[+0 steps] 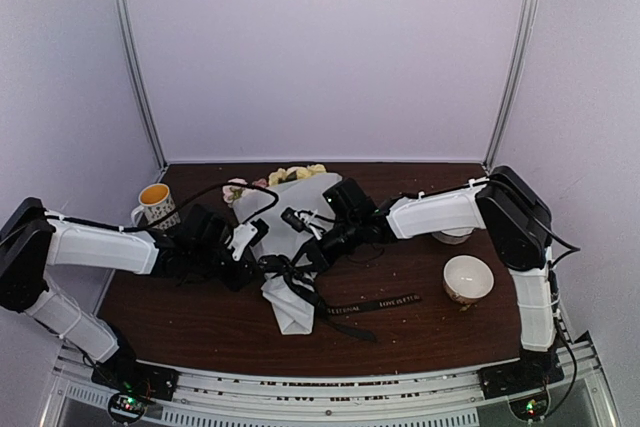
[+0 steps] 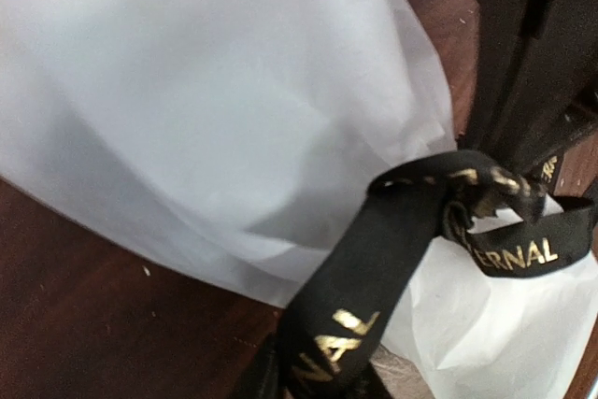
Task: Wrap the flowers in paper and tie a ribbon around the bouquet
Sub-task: Cross the half-tied ribbon over the folded bouquet.
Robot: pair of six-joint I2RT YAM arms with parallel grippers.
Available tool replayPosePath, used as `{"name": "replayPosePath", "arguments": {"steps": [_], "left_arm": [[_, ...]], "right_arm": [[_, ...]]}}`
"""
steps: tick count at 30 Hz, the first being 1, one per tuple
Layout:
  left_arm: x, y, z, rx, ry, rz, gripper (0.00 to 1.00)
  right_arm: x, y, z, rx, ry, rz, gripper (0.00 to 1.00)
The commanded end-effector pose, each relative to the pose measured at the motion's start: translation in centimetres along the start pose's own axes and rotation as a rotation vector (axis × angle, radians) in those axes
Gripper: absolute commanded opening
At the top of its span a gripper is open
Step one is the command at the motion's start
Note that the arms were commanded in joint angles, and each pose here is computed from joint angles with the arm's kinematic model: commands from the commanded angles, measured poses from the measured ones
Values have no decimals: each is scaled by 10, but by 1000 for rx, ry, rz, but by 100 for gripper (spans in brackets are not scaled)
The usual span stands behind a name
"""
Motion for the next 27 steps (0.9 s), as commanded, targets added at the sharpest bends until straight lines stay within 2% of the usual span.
{"name": "replayPosePath", "arguments": {"steps": [1, 2, 3, 15, 21, 27], "left_arm": [[4, 20, -10, -22, -72, -113, 11], [4, 18, -9, -15, -62, -114, 3], [3, 15, -7, -10, -54, -110, 0], [-3, -13, 4, 76, 16, -13, 0], [-8, -27, 3, 92, 11, 33, 0], [-9, -25, -6, 83, -50, 31, 0]], "right_arm": [[19, 24, 16, 52, -14, -47, 0], [20, 24, 17, 55, -15, -49, 0], [21, 25, 17, 56, -18, -52, 0], [37, 29, 3, -13, -121, -92, 0], [43, 29, -19, -108, -159, -126, 0], [39, 31, -22, -129, -147, -138, 0]]}}
Point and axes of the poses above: each gripper's point midway between its finger pads, its own x axis back along the fingers, its own z axis along the line the jaws close on, y = z × x, the point moved 2 cm from there along x, back along the fingers, and after that the axes turned 3 degrees about -x, right-handed, at the moved point
